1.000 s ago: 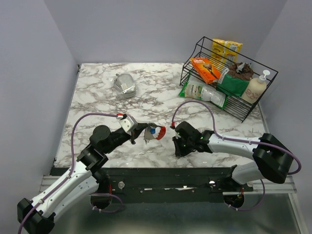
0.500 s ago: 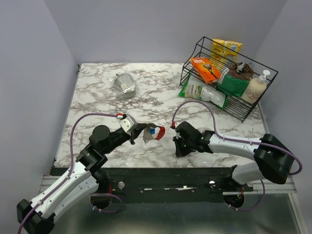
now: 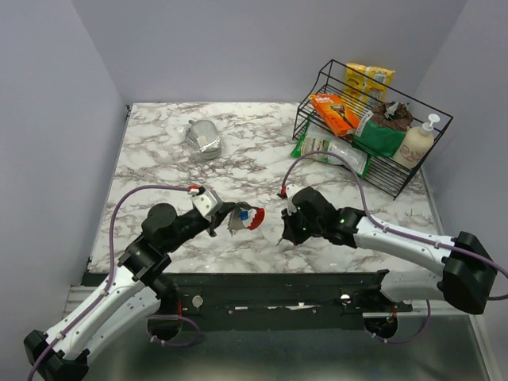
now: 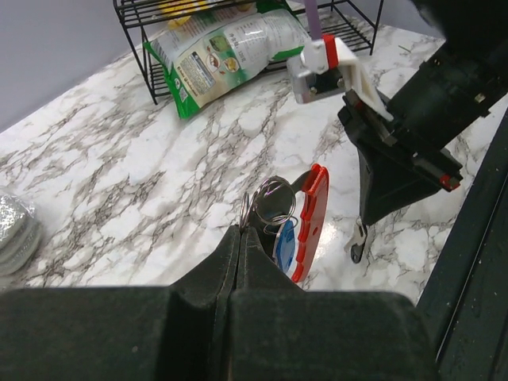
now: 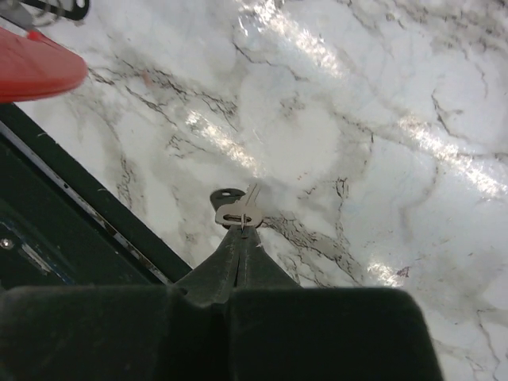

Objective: Put the keys on the keyring

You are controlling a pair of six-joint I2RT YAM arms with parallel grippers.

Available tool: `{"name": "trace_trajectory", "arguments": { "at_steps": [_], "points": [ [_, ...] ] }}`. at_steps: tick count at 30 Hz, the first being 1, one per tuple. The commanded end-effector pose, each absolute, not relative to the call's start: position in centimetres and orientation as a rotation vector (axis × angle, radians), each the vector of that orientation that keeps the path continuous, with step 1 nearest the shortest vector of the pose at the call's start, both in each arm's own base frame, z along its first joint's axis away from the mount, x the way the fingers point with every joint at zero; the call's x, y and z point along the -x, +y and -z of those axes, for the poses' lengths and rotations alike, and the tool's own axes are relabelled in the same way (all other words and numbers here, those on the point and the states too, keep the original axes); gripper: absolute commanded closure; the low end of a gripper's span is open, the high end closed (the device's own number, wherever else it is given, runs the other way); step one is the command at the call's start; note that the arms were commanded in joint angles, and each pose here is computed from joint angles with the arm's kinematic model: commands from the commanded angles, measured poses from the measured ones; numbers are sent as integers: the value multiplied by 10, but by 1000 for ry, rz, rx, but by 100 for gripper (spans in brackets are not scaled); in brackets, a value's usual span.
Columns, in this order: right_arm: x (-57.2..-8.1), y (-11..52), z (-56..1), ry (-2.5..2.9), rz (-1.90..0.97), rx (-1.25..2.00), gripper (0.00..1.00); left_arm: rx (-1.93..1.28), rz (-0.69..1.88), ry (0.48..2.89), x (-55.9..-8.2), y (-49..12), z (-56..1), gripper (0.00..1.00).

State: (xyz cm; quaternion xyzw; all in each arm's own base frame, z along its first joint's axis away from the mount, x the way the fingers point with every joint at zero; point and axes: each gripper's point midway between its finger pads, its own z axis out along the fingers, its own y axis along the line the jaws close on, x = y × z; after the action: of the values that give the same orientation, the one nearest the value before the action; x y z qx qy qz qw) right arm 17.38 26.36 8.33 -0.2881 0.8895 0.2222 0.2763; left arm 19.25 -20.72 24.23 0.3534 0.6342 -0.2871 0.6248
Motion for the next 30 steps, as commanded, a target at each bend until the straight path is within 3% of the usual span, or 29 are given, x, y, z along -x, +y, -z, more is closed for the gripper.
{"name": "trace_trajectory", "arguments": {
  "at_steps": [1,14,30],
  "points": [
    [-186,270,-124,2251,-595,825,99,-839,641,1428,-191,-207,-257,100],
    [-179,282,-233,1838,-729,1015,99,-879,644,1426,-193,-213,-257,100],
    [-189,267,-278,1607,-623,1026,99,-1031,750,1371,-182,-237,-257,100]
  ]
}}
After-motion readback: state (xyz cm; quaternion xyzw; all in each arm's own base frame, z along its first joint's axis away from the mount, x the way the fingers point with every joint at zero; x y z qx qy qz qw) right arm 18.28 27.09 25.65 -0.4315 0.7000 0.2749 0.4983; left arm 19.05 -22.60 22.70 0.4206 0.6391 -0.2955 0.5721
